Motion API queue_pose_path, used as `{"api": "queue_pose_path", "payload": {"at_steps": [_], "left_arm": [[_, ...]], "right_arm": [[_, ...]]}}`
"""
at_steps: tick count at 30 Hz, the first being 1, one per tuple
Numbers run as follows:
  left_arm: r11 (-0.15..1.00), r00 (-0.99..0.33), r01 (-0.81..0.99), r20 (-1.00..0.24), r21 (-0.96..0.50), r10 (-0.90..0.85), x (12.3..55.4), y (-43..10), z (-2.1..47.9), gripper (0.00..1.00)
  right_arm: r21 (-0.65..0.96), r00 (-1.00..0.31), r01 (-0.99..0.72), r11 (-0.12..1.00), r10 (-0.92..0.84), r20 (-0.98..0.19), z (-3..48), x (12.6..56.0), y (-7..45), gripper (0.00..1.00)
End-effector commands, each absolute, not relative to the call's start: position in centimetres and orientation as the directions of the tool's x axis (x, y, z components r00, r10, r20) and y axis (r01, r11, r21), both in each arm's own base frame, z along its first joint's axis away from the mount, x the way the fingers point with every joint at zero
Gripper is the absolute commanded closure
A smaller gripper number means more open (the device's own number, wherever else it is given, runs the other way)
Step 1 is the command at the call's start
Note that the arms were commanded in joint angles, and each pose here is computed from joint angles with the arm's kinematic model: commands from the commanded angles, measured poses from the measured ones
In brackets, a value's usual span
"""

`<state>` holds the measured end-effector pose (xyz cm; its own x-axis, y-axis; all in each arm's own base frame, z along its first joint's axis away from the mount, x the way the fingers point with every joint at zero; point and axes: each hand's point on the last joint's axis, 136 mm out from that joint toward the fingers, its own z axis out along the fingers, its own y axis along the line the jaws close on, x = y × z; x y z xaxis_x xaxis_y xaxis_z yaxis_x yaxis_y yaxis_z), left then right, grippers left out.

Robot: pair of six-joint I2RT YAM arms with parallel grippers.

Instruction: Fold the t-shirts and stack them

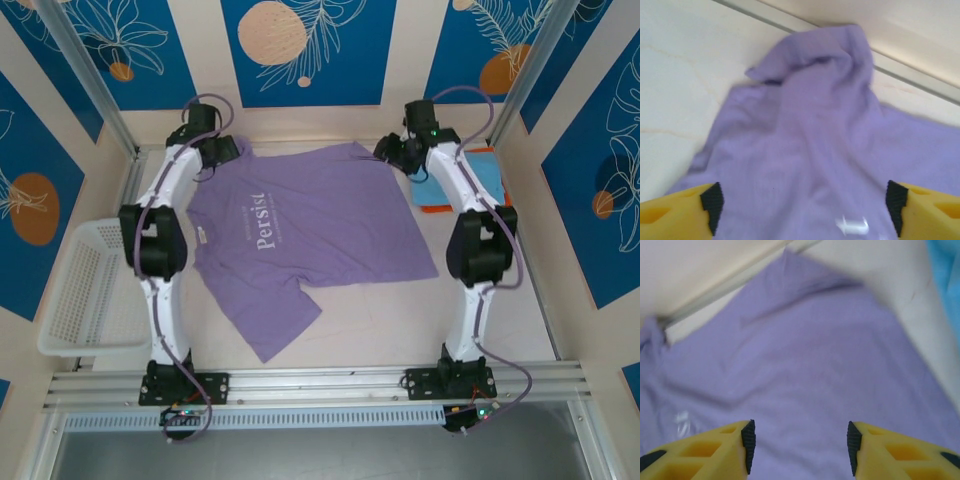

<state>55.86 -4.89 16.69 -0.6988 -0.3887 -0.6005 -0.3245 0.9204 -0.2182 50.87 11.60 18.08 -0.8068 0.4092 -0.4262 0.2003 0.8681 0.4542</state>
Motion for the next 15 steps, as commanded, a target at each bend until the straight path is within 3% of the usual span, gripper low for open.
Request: {"api": "queue_pose_path", "payload": {"at_steps": [1,6,10,15], "left_arm": [[0.898,-0.722,-0.312,-0.538,-0.309,-0.436,50.7,-8.6,14.4,0.24],[0.905,-0.799,-0.288,-0.442,-0.314,-0.408,42.7,-11.5,8.5,0.27],[0.936,-0.859,-0.276,-0.380,-0.220,-0.343,38.4,-11.3,4.6,0.31],[0.944,-0.895,-0.298,-0.304,-0.139,-0.327,34.1,-9.9,1.0,0.33]], "right_arm": [[0.479,-0.826,0.329,0.814,0.494,-0.272,12.9,44.4,11.0,0.47],[0.440,-0.773,0.517,0.734,0.621,-0.129,6.8,36.7,8.2,0.50],[0.379,-0.771,0.573,0.727,0.635,-0.054,4.0,33.2,7.0,0.51],[0.386,-0.708,0.668,0.636,0.703,0.066,1.5,29.9,6.2,0.56]]}}
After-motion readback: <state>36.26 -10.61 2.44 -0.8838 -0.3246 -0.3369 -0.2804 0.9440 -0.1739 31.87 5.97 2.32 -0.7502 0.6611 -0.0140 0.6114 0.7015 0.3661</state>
